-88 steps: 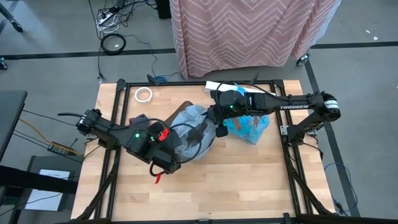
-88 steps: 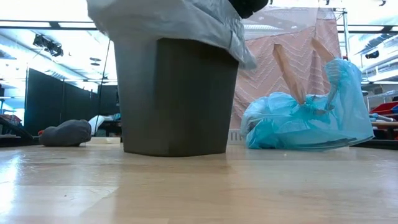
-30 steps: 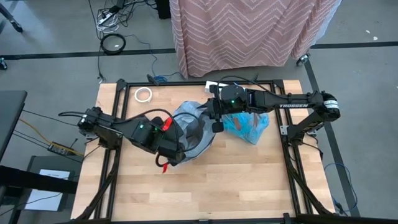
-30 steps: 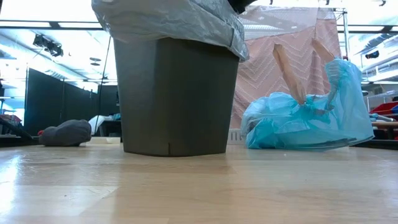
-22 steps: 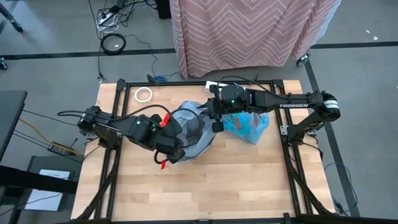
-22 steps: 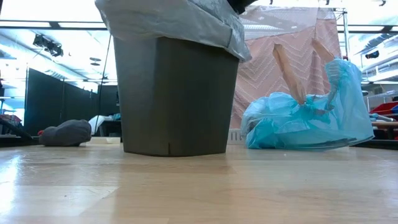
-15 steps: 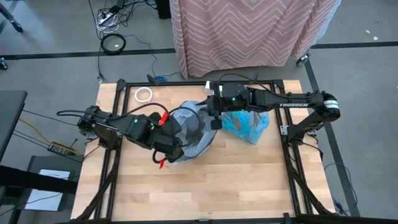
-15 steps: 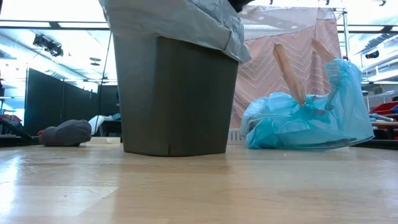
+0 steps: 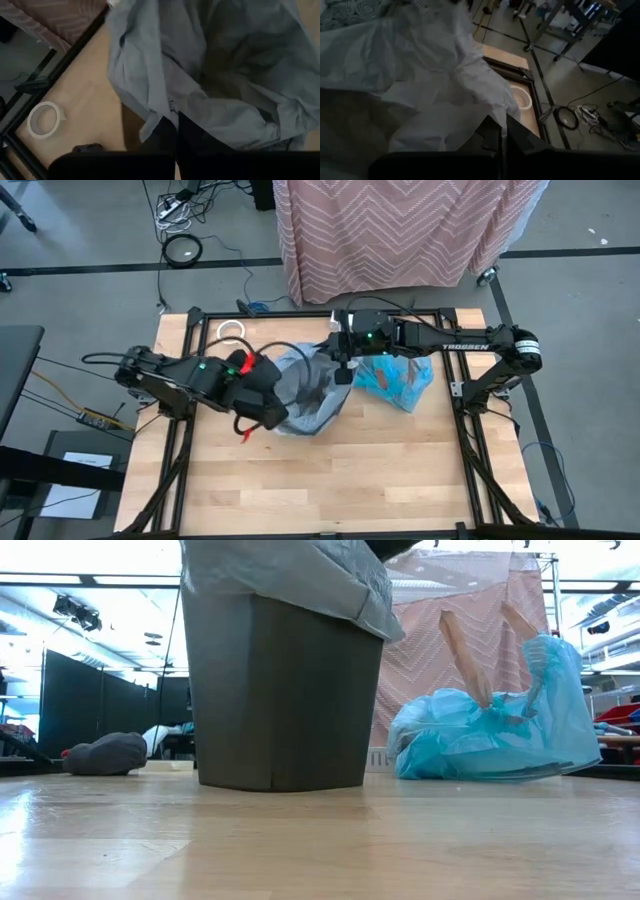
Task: Place trash/remove bag and relplace
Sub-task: Put the gray trash bag into the black trash bin
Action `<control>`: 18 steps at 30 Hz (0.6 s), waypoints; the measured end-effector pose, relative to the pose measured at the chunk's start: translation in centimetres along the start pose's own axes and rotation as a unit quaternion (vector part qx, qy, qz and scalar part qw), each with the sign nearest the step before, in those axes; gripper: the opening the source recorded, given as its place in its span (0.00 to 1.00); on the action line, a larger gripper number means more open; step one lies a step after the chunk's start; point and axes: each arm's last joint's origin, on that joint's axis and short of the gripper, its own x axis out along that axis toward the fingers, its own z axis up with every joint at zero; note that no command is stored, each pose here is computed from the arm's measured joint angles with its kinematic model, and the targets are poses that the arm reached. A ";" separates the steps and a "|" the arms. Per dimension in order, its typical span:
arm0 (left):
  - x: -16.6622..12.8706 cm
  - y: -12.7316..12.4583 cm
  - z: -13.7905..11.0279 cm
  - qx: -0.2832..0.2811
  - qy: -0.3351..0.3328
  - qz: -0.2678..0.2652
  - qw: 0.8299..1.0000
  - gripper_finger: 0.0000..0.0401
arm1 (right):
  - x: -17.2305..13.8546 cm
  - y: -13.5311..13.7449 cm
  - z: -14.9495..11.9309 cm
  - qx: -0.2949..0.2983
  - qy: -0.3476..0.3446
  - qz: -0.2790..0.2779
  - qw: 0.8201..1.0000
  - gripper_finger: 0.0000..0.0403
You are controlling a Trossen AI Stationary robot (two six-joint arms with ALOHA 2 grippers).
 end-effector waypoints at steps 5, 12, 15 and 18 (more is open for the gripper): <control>-0.5 1.6 -0.8 -0.004 -0.013 0.009 1.000 0.00 | 0.9 0.2 -0.3 -0.008 0.002 0.004 1.000 0.00; 1.1 3.2 -3.6 -0.023 0.017 0.042 0.999 0.00 | 0.9 -0.7 -0.6 -0.009 0.000 -0.009 1.000 0.00; 1.2 3.7 -4.0 -0.028 0.016 0.046 0.998 0.00 | 1.2 -1.5 -0.9 -0.004 -0.008 -0.006 1.000 0.00; 1.4 3.8 -4.2 -0.025 0.012 0.055 0.998 0.00 | 2.0 -2.0 -1.6 0.000 -0.002 -0.007 1.000 0.00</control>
